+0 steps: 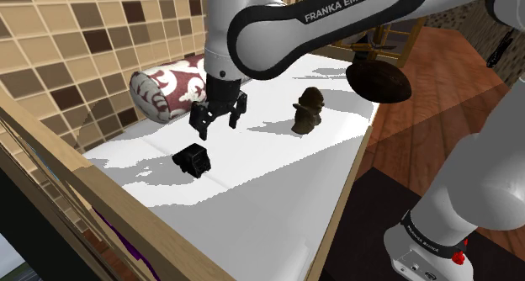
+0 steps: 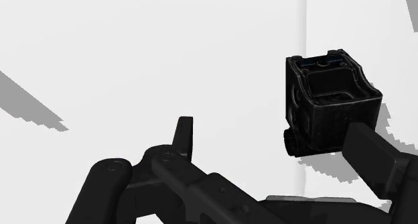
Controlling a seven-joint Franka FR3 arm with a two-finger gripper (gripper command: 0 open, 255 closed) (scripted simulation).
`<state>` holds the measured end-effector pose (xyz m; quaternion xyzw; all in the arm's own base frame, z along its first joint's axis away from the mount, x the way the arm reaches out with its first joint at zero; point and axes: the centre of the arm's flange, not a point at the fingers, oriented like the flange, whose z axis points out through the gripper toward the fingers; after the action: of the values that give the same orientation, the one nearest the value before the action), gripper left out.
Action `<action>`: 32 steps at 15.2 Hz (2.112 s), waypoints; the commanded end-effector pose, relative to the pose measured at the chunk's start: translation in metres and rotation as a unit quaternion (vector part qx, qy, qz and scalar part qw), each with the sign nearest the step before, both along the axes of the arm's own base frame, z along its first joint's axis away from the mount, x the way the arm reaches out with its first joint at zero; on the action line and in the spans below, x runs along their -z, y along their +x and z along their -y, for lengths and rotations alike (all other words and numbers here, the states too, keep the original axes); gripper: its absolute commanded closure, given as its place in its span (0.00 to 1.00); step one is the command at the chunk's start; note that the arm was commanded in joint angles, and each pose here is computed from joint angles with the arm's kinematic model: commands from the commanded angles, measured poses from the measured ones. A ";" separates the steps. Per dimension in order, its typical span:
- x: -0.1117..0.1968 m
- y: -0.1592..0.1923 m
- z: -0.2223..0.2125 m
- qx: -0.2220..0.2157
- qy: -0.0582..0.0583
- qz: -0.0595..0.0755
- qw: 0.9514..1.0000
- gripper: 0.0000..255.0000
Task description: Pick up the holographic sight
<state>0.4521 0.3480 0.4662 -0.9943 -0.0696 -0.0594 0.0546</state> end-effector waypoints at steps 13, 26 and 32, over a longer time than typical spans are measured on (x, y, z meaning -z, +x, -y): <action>0.064 0.019 -0.074 -0.014 0.004 0.006 1.000 0.00; 0.059 0.019 -0.074 -0.014 0.004 0.006 1.000 1.00; 0.027 0.019 -0.074 -0.014 0.004 0.006 1.000 1.00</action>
<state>0.4711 0.4218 0.4331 -0.9926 -0.0839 -0.0652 0.0591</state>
